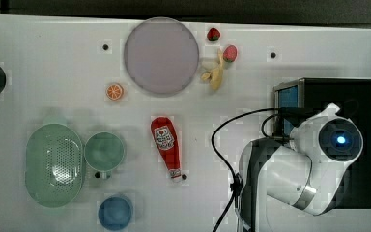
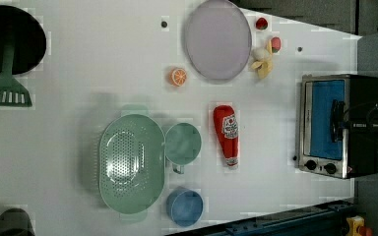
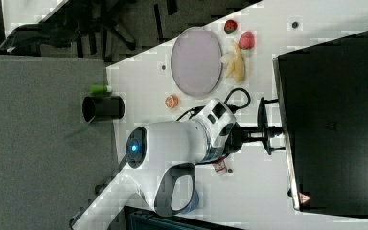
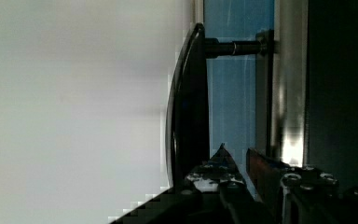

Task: Flap open oven.

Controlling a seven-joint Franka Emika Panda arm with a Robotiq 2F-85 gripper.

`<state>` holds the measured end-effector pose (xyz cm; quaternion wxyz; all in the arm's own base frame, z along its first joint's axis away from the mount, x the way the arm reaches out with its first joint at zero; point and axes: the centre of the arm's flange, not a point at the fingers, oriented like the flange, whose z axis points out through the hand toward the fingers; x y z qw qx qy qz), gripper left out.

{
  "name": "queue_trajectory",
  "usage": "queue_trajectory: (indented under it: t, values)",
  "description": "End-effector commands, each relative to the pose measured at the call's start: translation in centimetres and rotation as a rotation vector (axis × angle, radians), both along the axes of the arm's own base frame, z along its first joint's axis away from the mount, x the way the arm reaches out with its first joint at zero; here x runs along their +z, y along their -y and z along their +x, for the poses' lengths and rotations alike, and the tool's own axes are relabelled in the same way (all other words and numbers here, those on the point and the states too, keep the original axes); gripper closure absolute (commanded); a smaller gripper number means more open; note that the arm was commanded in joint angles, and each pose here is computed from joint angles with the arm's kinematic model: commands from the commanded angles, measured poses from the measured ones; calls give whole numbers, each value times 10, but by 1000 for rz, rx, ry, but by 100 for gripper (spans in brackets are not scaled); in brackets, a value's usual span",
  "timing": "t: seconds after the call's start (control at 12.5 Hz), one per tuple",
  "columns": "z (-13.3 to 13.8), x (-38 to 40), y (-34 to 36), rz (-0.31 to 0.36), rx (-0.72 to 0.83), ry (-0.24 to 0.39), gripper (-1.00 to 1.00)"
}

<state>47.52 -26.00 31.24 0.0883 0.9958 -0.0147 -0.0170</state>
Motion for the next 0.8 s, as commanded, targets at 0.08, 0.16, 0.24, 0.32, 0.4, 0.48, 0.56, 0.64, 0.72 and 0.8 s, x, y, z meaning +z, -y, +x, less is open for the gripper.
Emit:
queue_trajectory:
  t: [0.08,0.16,0.24,0.32,0.4,0.48,0.56,0.64,0.72,0.8]
  values:
    - [16,-13,-56,-28,13,-16,65]
    - [17,-18,-71,-45,27,-29,65]
    - [18,-24,-85,-62,33,-39,65]
    - [19,-30,-98,-83,39,-49,65]
    - [20,-36,-110,-107,34,-55,65]
    - [20,-42,-121,-134,26,-57,65]
    - [21,-49,-131,-168,34,-62,65]
    - [22,-57,-142,-207,49,-69,65]
    - [23,-66,-152,-243,59,-73,65]
    - [24,-77,-164,-277,61,-72,65]
